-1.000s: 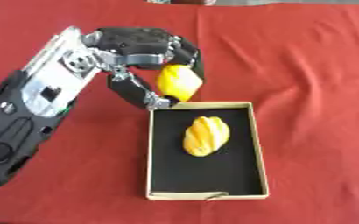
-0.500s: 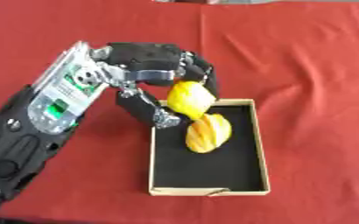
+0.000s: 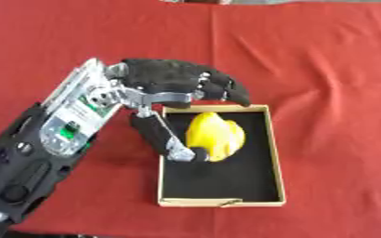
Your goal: Pick up objects on the table and place them in the box.
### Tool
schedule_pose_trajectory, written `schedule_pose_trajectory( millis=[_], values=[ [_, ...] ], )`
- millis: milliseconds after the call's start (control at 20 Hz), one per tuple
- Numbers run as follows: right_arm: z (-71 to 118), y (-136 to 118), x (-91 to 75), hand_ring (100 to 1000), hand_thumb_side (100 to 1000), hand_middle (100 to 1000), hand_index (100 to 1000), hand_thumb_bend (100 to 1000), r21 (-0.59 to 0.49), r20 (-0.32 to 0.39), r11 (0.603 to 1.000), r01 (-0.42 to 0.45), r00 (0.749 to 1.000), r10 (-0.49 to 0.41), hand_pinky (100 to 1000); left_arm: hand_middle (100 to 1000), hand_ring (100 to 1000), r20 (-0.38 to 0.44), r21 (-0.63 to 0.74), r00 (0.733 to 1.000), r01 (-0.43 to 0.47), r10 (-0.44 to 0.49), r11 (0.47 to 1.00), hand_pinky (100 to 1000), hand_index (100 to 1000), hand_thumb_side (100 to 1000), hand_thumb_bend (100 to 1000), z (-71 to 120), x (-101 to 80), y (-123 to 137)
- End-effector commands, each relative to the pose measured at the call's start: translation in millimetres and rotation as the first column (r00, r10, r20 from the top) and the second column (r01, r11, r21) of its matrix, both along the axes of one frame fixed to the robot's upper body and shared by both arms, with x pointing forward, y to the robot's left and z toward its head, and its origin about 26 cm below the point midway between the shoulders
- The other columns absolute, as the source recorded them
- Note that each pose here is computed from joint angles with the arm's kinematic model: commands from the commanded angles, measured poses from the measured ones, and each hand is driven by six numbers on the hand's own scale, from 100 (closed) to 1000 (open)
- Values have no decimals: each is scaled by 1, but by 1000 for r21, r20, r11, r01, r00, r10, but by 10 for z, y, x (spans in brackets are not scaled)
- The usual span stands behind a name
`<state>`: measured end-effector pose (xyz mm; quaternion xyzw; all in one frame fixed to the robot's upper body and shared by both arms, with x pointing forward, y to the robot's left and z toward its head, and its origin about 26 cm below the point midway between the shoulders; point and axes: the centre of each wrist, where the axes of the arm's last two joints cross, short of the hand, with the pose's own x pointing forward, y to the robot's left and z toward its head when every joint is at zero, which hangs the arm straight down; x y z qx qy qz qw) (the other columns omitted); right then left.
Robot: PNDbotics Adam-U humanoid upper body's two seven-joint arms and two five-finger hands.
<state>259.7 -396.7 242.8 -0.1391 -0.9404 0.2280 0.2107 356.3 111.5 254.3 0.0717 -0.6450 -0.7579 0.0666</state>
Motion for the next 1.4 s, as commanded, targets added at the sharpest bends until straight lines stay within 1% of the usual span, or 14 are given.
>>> schedule_pose_trajectory(
  millis=[50, 300, 450, 500, 600, 650, 800, 850, 900, 1000, 1050, 1150, 1250, 1400],
  values=[
    [96, -7, -35, 947, 506, 755, 815, 100, -32, 26, 999, 8, 1000, -7, 967, 957, 1000, 107, 184, 986, 108, -129, 977, 1000, 1000, 723, 441, 103, -20, 38],
    [82, -13, -40, 948, 504, 756, 815, 100, -29, 25, 1000, 11, 1000, -10, 968, 963, 1000, 119, 142, 986, 98, -116, 985, 1000, 1000, 710, 425, 133, -33, 56],
    [71, -18, -44, 949, 504, 756, 815, 100, -27, 24, 1000, 14, 1000, -13, 969, 955, 1000, 121, 81, 987, 99, -108, 992, 1000, 993, 683, 370, 185, -56, 81],
    [67, -20, -46, 949, 503, 756, 815, 100, -26, 23, 1000, 15, 1000, -14, 969, 952, 1000, 125, 41, 986, 102, -107, 994, 1000, 990, 671, 345, 225, -75, 99],
    [60, -24, -49, 949, 502, 756, 816, 100, -23, 23, 1000, 17, 1000, -17, 969, 924, 975, 133, -68, 987, 104, -95, 992, 977, 963, 559, 166, 337, -124, 170],
    [59, -26, -50, 949, 502, 756, 816, 100, -23, 24, 1000, 18, 1000, -17, 969, 919, 965, 139, -141, 987, 100, -81, 985, 969, 959, 549, 120, 404, -155, 230],
    [59, -32, -54, 948, 503, 756, 815, 100, -17, 29, 1000, 20, 999, -20, 968, 909, 939, 140, -377, 990, 72, -20, 923, 950, 946, 494, 100, 568, -247, 502],
    [59, -35, -57, 947, 503, 756, 815, 100, -14, 32, 1000, 22, 999, -21, 967, 905, 926, 145, -458, 989, 40, 30, 888, 942, 931, 501, 100, 617, -270, 639],
    [62, -39, -58, 946, 503, 756, 815, 100, -10, 37, 1000, 22, 999, -22, 966, 904, 917, 124, -547, 989, -3, 84, 837, 935, 922, 514, 100, 627, -280, 794],
    [66, -45, -62, 945, 501, 757, 815, 100, -4, 50, 1000, 22, 999, -22, 965, 893, 902, 79, -692, 980, -78, 183, 718, 924, 911, 546, 100, 648, -318, 1089],
    [67, -49, -65, 944, 501, 757, 815, 100, -1, 57, 1000, 23, 998, -23, 965, 891, 899, 58, -753, 971, -110, 232, 648, 923, 910, 552, 100, 660, -348, 1235],
    [69, -54, -67, 942, 503, 756, 814, 100, 11, 76, 1000, 21, 997, -22, 962, 849, 852, 21, -866, 946, -145, 325, 478, 892, 889, 603, 100, 685, -433, 1521],
    [66, -51, -65, 942, 504, 756, 814, 100, 25, 94, 1000, 15, 995, -17, 962, 839, 838, 5, -937, 925, -128, 379, 325, 883, 887, 611, 100, 711, -538, 1721],
    [70, -31, -50, 940, 517, 756, 813, 100, 59, 128, 998, -12, 992, 4, 962, 832, 834, 33, -989, 910, -28, 412, 143, 878, 891, 602, 100, 715, -617, 1966]
  ],
)
